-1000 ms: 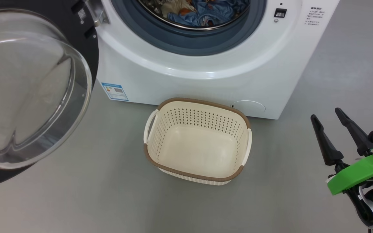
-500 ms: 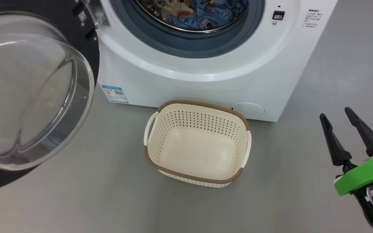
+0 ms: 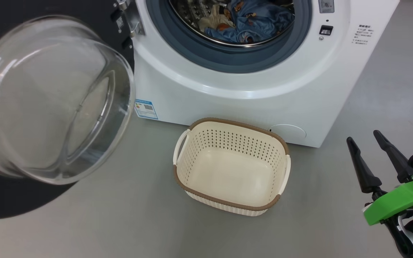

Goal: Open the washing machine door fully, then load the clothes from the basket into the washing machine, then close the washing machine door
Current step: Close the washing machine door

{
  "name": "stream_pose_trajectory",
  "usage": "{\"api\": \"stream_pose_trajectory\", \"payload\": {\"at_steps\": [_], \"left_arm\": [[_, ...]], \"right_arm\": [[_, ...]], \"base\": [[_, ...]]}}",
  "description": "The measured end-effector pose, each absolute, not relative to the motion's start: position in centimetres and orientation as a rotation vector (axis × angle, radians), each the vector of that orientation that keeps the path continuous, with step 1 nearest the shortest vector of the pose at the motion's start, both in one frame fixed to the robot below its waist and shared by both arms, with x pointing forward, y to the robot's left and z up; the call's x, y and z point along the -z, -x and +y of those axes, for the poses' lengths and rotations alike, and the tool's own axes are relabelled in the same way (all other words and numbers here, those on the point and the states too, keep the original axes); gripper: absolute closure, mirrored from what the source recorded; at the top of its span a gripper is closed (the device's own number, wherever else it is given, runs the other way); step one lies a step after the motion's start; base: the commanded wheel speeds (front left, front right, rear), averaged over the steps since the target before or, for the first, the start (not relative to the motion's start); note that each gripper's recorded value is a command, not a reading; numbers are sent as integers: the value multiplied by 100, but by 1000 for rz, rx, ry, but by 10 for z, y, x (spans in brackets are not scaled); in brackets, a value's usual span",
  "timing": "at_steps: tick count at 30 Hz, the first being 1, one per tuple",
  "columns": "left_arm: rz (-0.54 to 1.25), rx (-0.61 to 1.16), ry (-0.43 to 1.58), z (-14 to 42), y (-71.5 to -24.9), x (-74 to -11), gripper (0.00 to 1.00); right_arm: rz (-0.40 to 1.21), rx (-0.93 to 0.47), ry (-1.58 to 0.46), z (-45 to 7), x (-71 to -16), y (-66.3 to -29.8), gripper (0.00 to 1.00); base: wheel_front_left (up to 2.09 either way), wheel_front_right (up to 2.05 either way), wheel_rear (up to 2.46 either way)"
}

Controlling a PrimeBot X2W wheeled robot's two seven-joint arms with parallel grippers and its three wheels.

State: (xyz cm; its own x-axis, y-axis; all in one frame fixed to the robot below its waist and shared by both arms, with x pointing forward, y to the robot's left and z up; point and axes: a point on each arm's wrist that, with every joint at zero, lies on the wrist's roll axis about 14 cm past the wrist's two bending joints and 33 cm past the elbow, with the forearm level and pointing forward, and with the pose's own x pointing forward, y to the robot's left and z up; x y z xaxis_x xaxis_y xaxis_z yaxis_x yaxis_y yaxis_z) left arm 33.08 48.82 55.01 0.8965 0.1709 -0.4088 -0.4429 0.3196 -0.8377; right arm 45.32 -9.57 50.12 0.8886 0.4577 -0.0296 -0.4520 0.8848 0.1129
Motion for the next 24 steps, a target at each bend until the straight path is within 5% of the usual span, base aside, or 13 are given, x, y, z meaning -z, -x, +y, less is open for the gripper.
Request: {"api": "stream_pose_trajectory", "payload": {"at_steps": [24], "left_arm": [[529,53,1103,371,-317,-548,100]], "right_arm": [[9,-492,-183,-77,-514,-431,0]], "base": [[0,0,0]]}}
